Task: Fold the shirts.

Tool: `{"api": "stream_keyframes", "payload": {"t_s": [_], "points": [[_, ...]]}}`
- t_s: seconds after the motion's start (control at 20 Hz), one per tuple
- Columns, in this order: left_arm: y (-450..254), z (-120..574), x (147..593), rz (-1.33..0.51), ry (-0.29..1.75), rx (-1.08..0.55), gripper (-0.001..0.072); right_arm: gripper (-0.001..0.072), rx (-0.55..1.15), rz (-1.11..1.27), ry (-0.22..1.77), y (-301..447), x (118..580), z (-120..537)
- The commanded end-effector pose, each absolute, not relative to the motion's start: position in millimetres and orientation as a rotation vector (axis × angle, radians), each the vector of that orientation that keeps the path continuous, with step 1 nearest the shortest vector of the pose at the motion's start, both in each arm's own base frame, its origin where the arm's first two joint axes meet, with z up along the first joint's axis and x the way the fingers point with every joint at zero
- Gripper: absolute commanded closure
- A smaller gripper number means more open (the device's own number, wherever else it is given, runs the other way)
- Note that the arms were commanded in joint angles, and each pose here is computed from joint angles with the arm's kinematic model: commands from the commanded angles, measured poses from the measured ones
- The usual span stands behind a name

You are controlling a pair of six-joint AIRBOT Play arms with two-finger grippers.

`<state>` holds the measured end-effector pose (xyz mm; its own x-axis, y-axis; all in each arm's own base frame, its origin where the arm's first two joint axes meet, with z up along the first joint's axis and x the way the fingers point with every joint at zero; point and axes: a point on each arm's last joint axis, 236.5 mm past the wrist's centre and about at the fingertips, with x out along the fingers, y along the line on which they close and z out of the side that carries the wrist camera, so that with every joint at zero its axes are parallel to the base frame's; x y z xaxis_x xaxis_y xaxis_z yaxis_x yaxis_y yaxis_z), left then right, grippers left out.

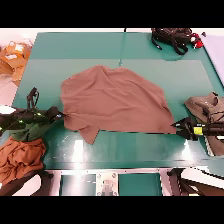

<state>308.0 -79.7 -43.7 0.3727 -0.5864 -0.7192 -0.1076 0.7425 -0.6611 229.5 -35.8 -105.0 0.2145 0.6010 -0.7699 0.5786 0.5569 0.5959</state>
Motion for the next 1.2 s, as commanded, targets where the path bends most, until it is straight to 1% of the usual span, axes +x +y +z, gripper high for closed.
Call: {"api": "stream_keyframes", "payload": {"t_s": [0.0,0.2,0.25,0.3,0.35,0.4,0.45,0.55,0.65,0.75,0.85,0.95,1.0,1.15], "points": [[-80.0,-43.6,307.1,-0.346,1.173,-0.699,0.0687,0.0164,1.026,-0.012,1.429,-29.5,232.5,-124.2],[-82.5,-42.6,305.1,-0.357,1.18,-0.707,0.0687,0.0166,0.974,0.057,1.435,-9.6,244.8,-119.9],[-83.3,-42.4,304.1,-0.361,1.184,-0.708,0.0687,0.0193,0.969,0.067,1.439,-8.0,245.5,-118.6],[-83.9,-42.2,303.5,-0.364,1.186,-0.708,0.0687,0.0396,0.969,0.073,1.436,-8.4,247.3,-116.2],[-84.0,-41.7,303.7,-0.366,1.185,-0.707,0.0687,0.0564,0.964,0.077,1.43,-10.1,250.2,-113.4],[-84.4,-38.6,305.0,-0.374,1.183,-0.704,0.0687,0.0685,0.958,0.089,1.422,-12.0,255.0,-107.8],[-86.1,-30.3,307.3,-0.399,1.175,-0.691,0.0688,0.0695,0.948,0.105,1.412,-14.8,261.5,-99.7],[-89.4,7.1,319.8,-0.47,1.127,-0.647,0.0688,0.0695,0.942,0.169,1.358,-18.5,283.8,-68.3],[-92.9,69.8,337.3,-0.542,1.018,-0.591,0.0688,0.0695,0.934,0.257,1.209,-19.7,319.7,-8.1],[-101.3,154.9,347.8,-0.632,0.857,-0.513,0.0689,0.0696,0.871,0.334,0.97,-21.5,355.4,80.9],[-112.4,256.2,344.8,-0.718,0.65,-0.403,0.0689,0.0696,0.76,0.391,0.694,-17.6,371.1,194.2],[-120.0,351.5,326.3,-0.743,0.439,-0.283,0.0688,0.0696,0.615,0.385,0.46,-9.0,360.7,298.7],[-124.6,399.5,308.8,-0.746,0.328,-0.209,0.0688,0.0696,0.546,0.37,0.351,-3.2,348.5,345.8],[-143.9,515.2,235.4,-0.746,0.022,-0.012,0.0688,0.0696,0.384,0.296,0.031,16.9,289.4,471.1]]}}
